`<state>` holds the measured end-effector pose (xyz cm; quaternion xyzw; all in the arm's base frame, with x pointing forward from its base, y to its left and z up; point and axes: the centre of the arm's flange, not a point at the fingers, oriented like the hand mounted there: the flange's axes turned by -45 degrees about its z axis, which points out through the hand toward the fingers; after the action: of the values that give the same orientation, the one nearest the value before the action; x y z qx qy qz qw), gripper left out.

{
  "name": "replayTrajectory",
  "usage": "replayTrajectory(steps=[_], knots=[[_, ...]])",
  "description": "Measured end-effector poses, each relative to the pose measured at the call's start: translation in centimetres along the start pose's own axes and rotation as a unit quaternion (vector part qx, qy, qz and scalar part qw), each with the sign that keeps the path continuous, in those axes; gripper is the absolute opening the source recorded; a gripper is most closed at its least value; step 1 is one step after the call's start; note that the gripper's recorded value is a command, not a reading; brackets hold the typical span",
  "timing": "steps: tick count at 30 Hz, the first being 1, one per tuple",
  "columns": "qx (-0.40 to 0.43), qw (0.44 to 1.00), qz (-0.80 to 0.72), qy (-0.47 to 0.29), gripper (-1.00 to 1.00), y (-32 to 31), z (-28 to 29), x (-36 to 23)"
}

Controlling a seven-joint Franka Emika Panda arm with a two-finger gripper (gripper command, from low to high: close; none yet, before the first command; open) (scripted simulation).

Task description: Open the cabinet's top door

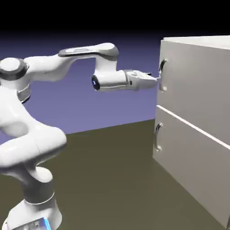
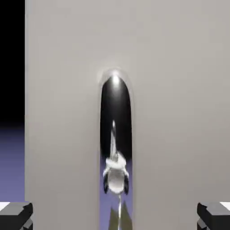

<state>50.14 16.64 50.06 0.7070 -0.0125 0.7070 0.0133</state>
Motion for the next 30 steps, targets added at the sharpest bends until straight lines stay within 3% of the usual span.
replayTrajectory(steps=[1, 16, 30], knots=[[0.000, 1.000, 0.001, 0.000, -1.00, 0.1, 0.9, 0.0], [0.102, 0.995, 0.000, 0.000, -1.00, 4.0, -8.4, 0.0], [0.235, 0.972, -0.001, 0.000, -1.00, 11.9, -19.1, 0.0]])
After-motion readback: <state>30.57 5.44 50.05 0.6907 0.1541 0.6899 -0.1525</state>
